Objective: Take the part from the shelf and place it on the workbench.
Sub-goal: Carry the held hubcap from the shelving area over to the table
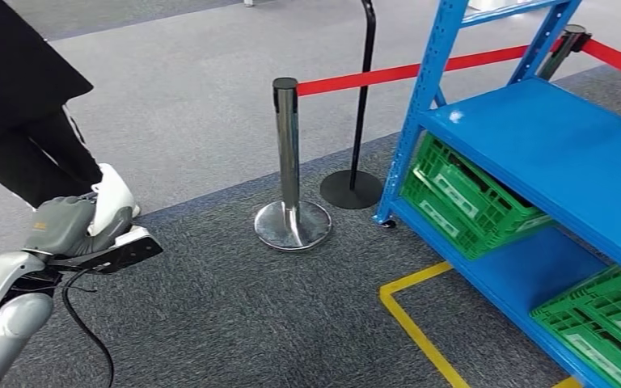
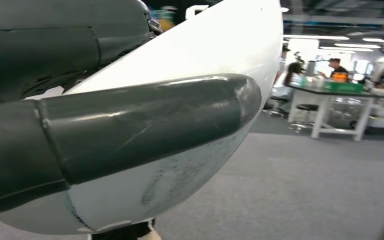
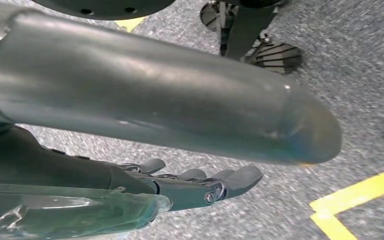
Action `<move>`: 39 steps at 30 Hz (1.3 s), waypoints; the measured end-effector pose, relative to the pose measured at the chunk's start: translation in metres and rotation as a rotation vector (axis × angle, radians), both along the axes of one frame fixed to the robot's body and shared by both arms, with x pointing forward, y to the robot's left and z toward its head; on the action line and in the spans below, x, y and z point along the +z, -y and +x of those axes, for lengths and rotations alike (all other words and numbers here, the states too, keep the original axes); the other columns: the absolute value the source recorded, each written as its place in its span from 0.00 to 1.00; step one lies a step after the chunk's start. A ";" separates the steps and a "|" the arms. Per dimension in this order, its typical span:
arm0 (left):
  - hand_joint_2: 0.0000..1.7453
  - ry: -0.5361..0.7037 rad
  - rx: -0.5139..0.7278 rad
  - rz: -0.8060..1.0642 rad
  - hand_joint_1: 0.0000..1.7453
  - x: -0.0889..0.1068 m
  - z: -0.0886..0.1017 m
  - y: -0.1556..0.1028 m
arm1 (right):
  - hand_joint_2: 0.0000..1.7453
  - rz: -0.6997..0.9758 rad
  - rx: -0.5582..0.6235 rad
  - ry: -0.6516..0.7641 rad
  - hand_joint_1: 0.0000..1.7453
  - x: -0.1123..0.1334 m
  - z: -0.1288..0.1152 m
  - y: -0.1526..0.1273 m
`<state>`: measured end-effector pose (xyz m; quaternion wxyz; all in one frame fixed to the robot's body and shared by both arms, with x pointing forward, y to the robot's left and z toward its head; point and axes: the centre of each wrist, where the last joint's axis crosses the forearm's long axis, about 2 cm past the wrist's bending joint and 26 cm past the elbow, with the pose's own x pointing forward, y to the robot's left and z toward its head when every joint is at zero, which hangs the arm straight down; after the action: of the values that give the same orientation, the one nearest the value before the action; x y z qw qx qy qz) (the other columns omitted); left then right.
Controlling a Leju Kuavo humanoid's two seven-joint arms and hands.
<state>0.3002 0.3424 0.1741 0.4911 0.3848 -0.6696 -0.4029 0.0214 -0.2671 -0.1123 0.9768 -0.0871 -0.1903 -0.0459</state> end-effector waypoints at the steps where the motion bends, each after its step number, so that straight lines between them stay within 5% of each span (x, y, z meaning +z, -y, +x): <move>1: 0.00 0.002 0.000 -0.002 1.00 0.001 0.000 0.000 | 0.00 -0.001 0.000 0.000 0.00 0.000 0.000 0.000; 9: 0.00 0.214 0.149 0.384 1.00 0.004 -0.004 -0.007 | 0.00 0.002 0.010 -0.004 0.00 0.000 -0.002 0.000; 18: 0.00 0.328 0.174 0.691 1.00 0.002 -0.013 -0.032 | 0.00 0.000 0.025 -0.005 0.00 0.000 -0.002 -0.001; 39: 0.00 0.339 0.199 0.826 1.00 0.002 -0.027 -0.071 | 0.00 -0.003 0.056 0.007 0.00 0.001 0.005 -0.004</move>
<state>0.2729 0.4129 0.1761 0.2163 0.6712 -0.4835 -0.5186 0.0260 -0.2627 -0.1118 0.9769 -0.0829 -0.1963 -0.0185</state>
